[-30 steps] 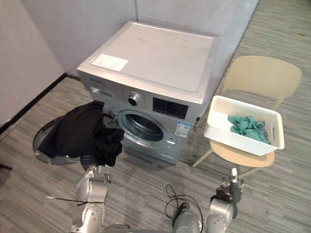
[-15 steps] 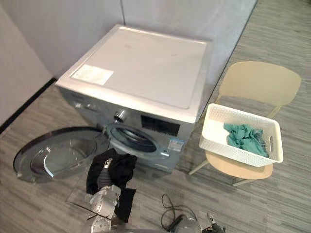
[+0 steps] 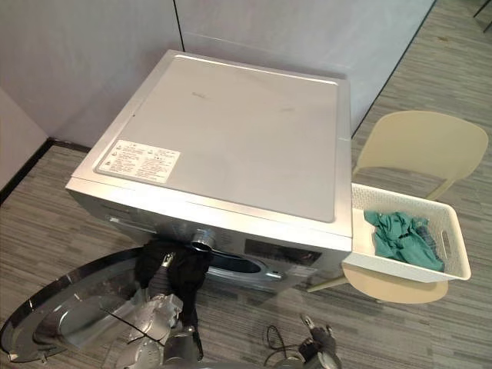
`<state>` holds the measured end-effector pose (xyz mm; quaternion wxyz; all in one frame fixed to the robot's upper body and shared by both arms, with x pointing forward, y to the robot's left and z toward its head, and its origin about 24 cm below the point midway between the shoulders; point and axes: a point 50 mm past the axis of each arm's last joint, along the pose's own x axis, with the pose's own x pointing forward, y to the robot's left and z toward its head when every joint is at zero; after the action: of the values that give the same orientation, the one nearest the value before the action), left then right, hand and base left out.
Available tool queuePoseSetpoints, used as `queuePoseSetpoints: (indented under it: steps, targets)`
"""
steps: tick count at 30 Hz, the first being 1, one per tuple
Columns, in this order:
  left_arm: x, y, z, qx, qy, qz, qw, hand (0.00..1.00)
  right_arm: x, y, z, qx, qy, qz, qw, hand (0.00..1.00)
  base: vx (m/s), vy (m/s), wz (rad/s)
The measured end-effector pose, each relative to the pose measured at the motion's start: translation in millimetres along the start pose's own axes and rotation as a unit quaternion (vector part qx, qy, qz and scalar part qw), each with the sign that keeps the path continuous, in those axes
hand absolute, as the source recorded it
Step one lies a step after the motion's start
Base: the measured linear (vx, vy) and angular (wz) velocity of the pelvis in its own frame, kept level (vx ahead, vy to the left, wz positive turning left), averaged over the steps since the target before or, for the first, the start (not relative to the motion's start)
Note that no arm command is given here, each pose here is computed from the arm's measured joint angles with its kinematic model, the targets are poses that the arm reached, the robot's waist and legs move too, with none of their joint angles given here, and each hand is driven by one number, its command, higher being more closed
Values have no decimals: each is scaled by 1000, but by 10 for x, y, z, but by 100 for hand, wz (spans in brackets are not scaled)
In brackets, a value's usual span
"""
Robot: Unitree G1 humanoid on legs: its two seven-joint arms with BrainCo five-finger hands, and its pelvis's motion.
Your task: Pick up the laundry basket with both hands and put the clothes into the washing machine.
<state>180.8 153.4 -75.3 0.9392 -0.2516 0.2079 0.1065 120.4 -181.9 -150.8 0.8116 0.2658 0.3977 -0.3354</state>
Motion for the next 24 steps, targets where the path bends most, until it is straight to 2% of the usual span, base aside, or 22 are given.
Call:
queuePoseSetpoints:
  steps: [6,14,21,24]
  targets:
    - [-92,-22,-339,41,81,-34,995,100,22,52,42,16,2,10,1000,0,6,37,-14]
    - [-104,-127,-528,81,124,-79,986,100,18,122,8,-3,14,25,1000,0,0,0,0]
    - [-63,-153,-502,87,121,-83,985,100,11,296,-43,-34,28,52,998,0,40,-40,27]
    - [42,-251,-276,92,78,-102,987,100,22,450,-8,-45,25,69,996,0,-26,-72,83]
